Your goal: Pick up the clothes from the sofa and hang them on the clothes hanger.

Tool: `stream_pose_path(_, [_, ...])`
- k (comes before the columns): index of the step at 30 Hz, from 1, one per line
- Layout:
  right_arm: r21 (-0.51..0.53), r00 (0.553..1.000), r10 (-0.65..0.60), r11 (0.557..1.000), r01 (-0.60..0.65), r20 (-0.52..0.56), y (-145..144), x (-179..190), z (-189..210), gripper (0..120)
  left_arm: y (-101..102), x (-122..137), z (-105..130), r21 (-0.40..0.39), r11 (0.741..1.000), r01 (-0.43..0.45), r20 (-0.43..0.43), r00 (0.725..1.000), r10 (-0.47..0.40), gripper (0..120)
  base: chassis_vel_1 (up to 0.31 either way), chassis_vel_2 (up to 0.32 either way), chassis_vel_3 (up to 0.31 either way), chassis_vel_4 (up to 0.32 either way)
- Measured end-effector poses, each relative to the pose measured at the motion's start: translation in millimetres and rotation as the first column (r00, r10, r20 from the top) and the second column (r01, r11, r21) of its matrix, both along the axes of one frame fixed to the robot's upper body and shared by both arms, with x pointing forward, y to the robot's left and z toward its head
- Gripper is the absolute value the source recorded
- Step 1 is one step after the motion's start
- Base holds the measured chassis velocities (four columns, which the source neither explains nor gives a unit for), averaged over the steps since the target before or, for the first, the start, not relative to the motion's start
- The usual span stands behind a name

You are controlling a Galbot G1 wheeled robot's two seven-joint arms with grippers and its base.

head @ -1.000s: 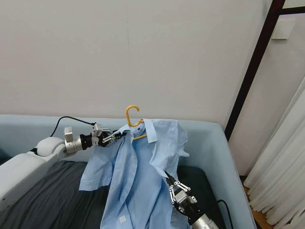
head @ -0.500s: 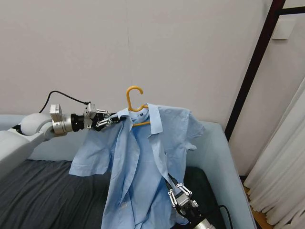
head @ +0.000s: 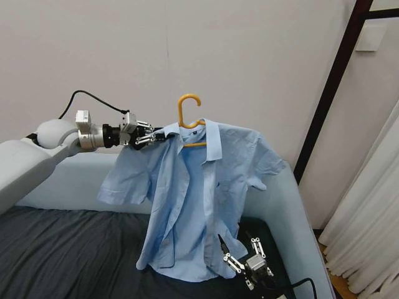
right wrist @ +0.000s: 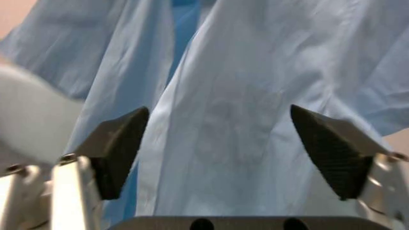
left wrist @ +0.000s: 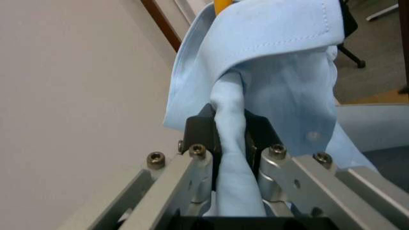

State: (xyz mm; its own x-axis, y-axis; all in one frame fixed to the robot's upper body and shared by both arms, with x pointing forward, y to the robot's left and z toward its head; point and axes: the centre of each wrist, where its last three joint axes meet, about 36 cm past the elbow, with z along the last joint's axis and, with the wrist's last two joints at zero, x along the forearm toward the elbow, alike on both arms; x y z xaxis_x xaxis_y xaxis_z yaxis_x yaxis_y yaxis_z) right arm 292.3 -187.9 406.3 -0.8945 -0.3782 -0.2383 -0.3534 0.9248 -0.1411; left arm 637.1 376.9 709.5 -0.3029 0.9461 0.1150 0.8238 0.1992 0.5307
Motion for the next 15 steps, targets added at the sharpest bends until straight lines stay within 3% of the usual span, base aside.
stream_pose_path(3, [0.073, 0.998, -0.055, 0.996, 0.056, -0.016, -1, 12, 25, 98, -9, 2, -1, 0.020, 1.000, 0.013, -0.004, 1.000, -0.013, 7, 0.000, 0.000, 0.000, 0.000])
stream_pose_path(7, [0.119, 0.994, -0.104, 0.987, 0.106, -0.027, -6, 28, 54, 100, -22, 4, 1, 0.055, 0.998, 0.016, -0.005, 1.000, -0.016, 7, 0.000, 0.000, 0.000, 0.000])
stream_pose_path(12, [0.074, 0.993, -0.102, 0.993, 0.097, 0.067, -16, 46, 84, 100, -43, 6, 5, 0.080, 0.997, 0.018, -0.004, 1.000, -0.017, 7, 0.000, 0.000, 0.000, 0.000])
stream_pose_path(15, [0.079, 0.993, -0.102, 0.992, 0.097, 0.065, -16, 48, 99, 100, -55, 9, 5, 0.080, 0.996, 0.023, 0.000, 1.000, -0.023, 7, 0.000, 0.000, 0.000, 0.000])
